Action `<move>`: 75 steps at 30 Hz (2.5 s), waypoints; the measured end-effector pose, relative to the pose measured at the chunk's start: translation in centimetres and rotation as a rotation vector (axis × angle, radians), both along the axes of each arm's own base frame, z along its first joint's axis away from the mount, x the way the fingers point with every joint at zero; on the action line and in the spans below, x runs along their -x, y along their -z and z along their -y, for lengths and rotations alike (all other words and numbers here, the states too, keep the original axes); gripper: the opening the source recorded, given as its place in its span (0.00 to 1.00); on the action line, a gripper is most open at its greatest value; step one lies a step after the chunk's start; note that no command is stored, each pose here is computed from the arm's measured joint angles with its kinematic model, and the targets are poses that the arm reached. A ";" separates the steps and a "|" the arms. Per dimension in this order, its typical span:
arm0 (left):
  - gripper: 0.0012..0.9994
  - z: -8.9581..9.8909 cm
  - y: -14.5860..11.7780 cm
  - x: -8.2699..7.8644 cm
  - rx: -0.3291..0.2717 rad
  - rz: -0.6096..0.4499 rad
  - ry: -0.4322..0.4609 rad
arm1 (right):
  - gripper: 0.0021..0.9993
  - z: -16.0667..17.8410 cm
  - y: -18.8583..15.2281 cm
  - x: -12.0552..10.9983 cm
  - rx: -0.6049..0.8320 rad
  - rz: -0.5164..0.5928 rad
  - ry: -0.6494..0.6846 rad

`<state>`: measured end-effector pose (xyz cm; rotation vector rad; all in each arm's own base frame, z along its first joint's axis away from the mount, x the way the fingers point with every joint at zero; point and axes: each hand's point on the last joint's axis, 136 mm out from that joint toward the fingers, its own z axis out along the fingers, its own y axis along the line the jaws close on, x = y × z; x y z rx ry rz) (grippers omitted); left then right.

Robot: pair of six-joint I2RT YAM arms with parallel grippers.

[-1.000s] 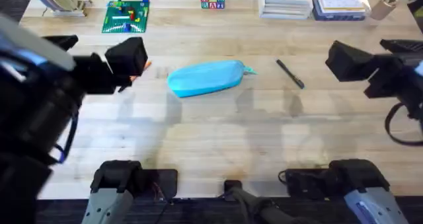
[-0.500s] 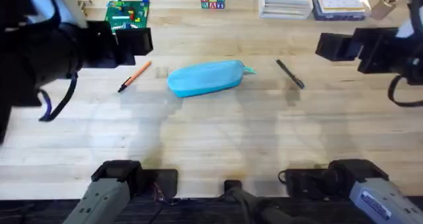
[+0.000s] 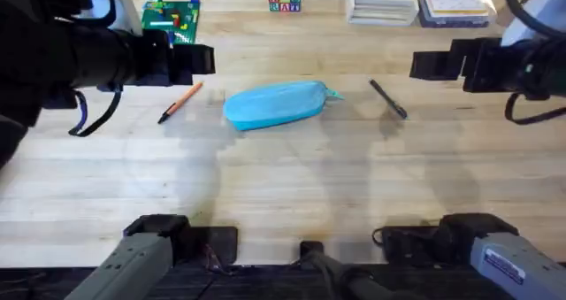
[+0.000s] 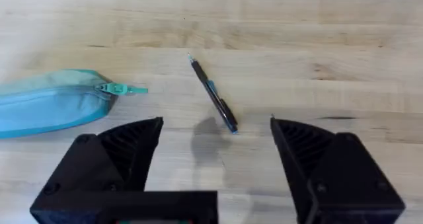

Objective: Unzip the bag, pick up the pens from the table one at a time and place them inside, then zip the bag closed.

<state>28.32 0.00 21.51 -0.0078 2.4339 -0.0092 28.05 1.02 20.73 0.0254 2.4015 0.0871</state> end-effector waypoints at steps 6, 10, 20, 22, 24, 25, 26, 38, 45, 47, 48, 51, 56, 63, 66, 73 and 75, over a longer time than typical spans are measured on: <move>0.99 0.0 -0.4 -0.4 0.000 0.024 0.000 | 1.00 0.0 -0.2 0.0 0.000 0.003 0.000; 0.99 0.0 -0.4 -0.4 0.000 0.023 0.000 | 1.00 0.0 -0.2 0.0 0.000 0.003 0.000; 0.99 0.2 -0.3 -0.3 0.004 0.019 0.009 | 1.00 0.0 -0.2 0.0 0.000 0.004 0.000; 0.99 0.6 -0.3 -0.3 0.002 0.020 0.047 | 1.00 0.0 -0.2 0.0 0.000 0.003 0.000; 0.99 1.2 -0.3 -0.3 -0.001 0.022 0.108 | 1.00 0.0 -0.2 0.0 0.000 0.004 0.000; 0.99 1.5 -0.4 -0.3 -0.001 0.024 0.142 | 1.00 0.0 -0.2 0.0 0.000 0.003 0.000; 0.99 1.7 -0.4 -0.2 0.000 0.025 0.176 | 1.00 0.0 -0.2 0.0 0.000 0.003 0.000; 0.99 3.3 -1.6 0.9 0.067 0.144 0.563 | 1.00 0.0 -0.2 0.0 0.000 0.003 0.000; 0.99 3.6 -1.2 0.3 0.132 0.202 0.712 | 1.00 0.0 -0.2 0.0 0.000 0.003 0.000; 0.99 3.6 -0.8 0.0 0.149 0.201 0.729 | 1.00 0.0 -0.2 0.0 0.000 0.003 0.000; 0.99 3.5 -0.5 -0.2 0.157 0.194 0.734 | 1.00 0.0 -0.2 0.0 0.000 0.003 0.000; 0.99 3.4 0.6 -0.1 0.177 0.151 0.736 | 1.00 0.0 -0.2 0.0 0.000 0.003 0.000; 0.99 3.3 1.5 -0.4 0.193 0.123 0.741 | 1.00 0.0 -0.2 0.0 0.000 0.003 0.000; 0.99 3.9 2.9 0.7 0.159 0.107 0.880 | 1.00 0.0 -0.2 0.0 0.000 0.003 0.000; 0.99 4.6 3.5 1.6 0.102 0.152 1.049 | 1.00 0.0 -0.2 0.0 0.000 0.003 0.000; 0.99 5.0 4.4 1.4 0.048 0.225 1.201 | 1.00 0.0 -0.2 0.0 0.000 0.003 0.000; 0.99 5.2 4.5 1.3 0.041 0.251 1.232 | 1.00 0.0 -0.2 0.0 0.000 0.003 0.000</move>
